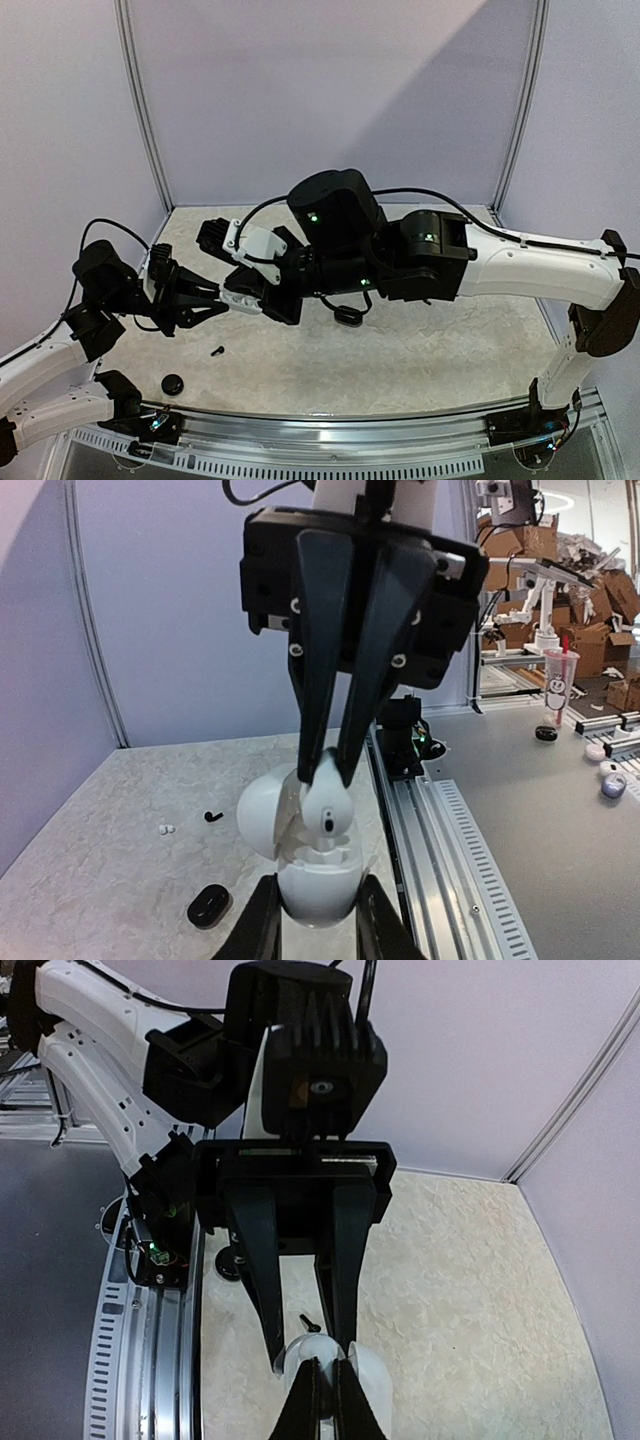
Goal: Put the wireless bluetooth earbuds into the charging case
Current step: Insert the left earbud into the left side groove of the charging case, then pick up the right earbud from the center of the board.
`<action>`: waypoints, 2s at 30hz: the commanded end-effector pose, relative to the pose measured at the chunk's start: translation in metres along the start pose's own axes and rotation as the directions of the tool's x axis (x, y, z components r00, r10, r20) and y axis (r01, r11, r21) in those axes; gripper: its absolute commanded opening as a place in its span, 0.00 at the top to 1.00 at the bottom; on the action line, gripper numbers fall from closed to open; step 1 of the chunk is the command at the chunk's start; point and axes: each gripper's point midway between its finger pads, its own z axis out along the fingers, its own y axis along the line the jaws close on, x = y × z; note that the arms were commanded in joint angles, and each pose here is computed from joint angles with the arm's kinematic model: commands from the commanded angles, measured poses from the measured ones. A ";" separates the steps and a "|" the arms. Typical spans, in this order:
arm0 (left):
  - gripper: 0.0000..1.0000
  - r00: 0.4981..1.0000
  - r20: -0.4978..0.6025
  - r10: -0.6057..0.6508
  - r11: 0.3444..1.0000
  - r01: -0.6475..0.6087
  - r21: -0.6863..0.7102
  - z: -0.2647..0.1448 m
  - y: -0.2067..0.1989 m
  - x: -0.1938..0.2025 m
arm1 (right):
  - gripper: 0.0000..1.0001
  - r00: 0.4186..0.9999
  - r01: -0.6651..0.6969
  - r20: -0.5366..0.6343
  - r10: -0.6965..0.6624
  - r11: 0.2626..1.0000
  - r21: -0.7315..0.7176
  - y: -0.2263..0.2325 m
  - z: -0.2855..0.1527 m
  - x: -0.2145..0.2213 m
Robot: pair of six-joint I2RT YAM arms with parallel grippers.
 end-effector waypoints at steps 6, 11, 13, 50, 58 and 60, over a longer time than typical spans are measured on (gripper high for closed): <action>1.00 0.999 0.018 0.029 1.000 -0.029 -0.001 0.001 -0.002 -0.007 | 1.00 0.997 -0.007 -0.071 0.007 1.000 0.013 0.004 0.010 0.026; 1.00 1.000 0.023 0.007 1.000 -0.007 -0.004 0.001 -0.002 -0.009 | 1.00 0.996 -0.015 -0.085 0.017 1.000 0.022 0.003 0.013 0.033; 1.00 1.000 0.026 0.005 1.000 -0.005 -0.008 0.001 -0.002 -0.009 | 1.00 0.995 -0.017 -0.095 0.020 0.999 0.027 0.003 0.014 0.037; 1.00 0.972 0.017 -0.236 0.951 0.234 -0.202 -0.003 0.031 0.023 | 0.57 0.713 -0.614 0.048 0.699 0.590 0.524 -0.228 -0.148 0.121; 1.00 0.971 0.021 -0.236 0.946 0.235 -0.224 -0.005 0.034 0.024 | 0.59 0.405 -0.609 -0.081 0.911 0.334 0.720 -0.265 -0.174 0.303; 1.00 0.971 0.020 -0.238 0.944 0.236 -0.229 -0.005 0.035 0.025 | 0.59 0.362 -0.582 -0.108 0.926 0.315 0.749 -0.270 -0.178 0.336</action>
